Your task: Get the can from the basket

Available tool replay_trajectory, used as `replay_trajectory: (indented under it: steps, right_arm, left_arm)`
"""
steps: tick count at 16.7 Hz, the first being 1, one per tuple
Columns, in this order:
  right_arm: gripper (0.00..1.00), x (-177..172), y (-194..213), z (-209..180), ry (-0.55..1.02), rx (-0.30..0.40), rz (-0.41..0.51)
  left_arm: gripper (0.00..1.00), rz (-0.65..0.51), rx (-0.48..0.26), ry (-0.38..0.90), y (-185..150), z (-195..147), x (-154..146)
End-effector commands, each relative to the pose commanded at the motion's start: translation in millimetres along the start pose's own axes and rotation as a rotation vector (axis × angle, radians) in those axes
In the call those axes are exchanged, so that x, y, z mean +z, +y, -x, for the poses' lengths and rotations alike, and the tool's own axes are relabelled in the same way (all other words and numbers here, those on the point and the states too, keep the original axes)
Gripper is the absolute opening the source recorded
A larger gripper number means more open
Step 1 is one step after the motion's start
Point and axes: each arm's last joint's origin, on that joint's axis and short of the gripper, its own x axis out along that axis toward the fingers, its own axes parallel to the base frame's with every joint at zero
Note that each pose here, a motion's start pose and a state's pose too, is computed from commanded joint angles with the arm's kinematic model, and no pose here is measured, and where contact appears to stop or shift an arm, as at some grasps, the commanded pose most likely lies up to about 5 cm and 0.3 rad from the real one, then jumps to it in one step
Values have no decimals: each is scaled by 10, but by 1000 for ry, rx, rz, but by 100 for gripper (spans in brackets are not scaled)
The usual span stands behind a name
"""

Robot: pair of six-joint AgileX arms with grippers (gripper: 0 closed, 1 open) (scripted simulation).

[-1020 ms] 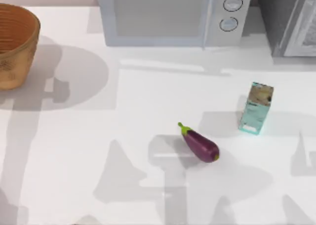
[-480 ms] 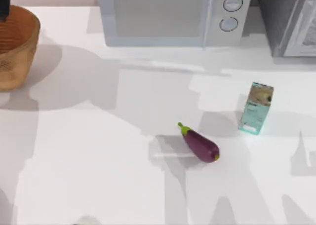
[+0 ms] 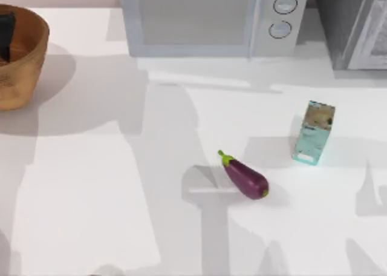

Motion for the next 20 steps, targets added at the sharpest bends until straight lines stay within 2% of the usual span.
replay_trajectory:
  steps: [11, 18, 20]
  right_arm:
    - [100, 0, 0, 0, 0, 0, 0]
    - [100, 0, 0, 0, 0, 0, 0]
    - [100, 0, 0, 0, 0, 0, 0]
  left_arm:
    - [100, -9, -8, 35, 45, -111, 48]
    - [100, -6, -8, 34, 65, -660, 27]
    - [100, -6, -8, 35, 65, -698, 22]
